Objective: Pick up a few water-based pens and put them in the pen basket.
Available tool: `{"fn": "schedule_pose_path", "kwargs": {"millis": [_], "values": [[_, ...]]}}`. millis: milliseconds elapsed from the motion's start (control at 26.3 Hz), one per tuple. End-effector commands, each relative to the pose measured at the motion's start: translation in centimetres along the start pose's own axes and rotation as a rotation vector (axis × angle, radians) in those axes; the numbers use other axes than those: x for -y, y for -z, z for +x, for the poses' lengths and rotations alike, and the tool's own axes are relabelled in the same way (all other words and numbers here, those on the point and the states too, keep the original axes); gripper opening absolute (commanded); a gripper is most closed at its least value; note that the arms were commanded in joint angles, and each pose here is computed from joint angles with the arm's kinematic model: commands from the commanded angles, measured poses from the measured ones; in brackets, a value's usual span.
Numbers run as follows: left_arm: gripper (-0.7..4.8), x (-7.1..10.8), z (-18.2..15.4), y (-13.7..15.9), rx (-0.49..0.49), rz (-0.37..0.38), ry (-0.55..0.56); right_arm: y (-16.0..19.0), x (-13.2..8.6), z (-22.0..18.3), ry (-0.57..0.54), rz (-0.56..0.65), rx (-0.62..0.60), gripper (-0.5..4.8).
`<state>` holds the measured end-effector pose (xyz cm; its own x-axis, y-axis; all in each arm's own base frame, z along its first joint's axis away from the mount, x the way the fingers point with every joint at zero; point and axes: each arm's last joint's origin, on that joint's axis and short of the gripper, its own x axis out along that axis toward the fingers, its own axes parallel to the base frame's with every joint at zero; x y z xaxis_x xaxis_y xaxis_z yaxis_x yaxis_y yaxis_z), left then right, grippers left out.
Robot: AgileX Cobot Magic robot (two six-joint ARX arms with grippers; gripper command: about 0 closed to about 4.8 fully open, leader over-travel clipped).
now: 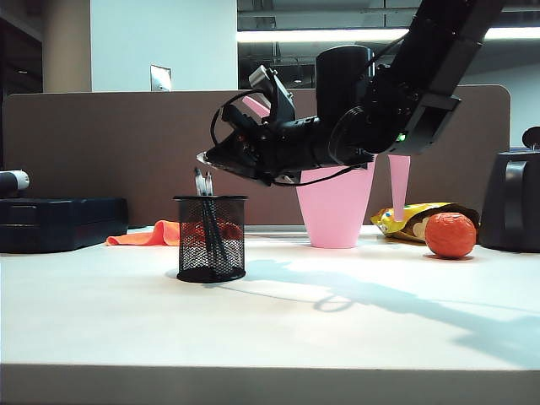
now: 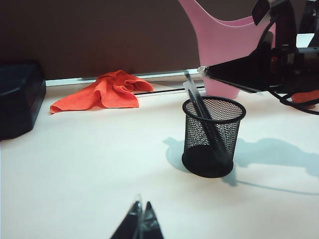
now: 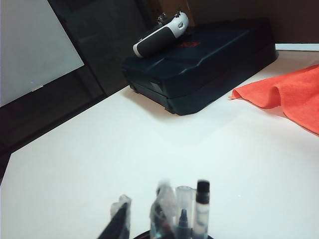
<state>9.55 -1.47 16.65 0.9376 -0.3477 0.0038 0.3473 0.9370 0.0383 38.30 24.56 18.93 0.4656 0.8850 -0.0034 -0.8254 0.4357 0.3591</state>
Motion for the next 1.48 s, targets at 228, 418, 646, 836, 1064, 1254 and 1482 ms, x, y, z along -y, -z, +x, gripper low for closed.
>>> {"fn": "schedule_pose_path", "kwargs": {"millis": [228,418,646,836,1064,1254,1482], "values": [[-0.05,0.0,0.0,-0.2,0.011,0.011,0.002,-0.8,-0.4,0.0,-0.026,-0.021,0.029,0.6],[-0.05,0.0,0.0,-0.2,0.011,0.011,0.001,-2.4,-1.2,-0.4,-0.037,-0.064,0.1,-0.06],[-0.05,0.0,0.0,-0.2,0.011,0.011,0.0,-5.5,-1.5,-1.8,0.016,-0.095,0.175,-0.07],[-0.05,0.0,0.0,-0.2,0.011,0.011,0.0,-7.9,-1.4,-3.7,0.101,-0.125,0.165,-0.07],[-0.05,-0.1,0.0,-0.2,0.009,0.011,-0.048,-11.1,-2.4,-6.7,0.251,-0.221,0.081,-0.06],[-0.05,-0.4,0.0,-0.2,0.006,0.01,-0.126,-13.2,-3.7,-9.2,0.422,-0.298,0.043,-0.06],[-0.05,-0.4,0.0,-0.2,0.005,0.01,-0.135,-15.2,-4.5,-14.0,0.569,-0.232,-0.076,-0.06]]}}
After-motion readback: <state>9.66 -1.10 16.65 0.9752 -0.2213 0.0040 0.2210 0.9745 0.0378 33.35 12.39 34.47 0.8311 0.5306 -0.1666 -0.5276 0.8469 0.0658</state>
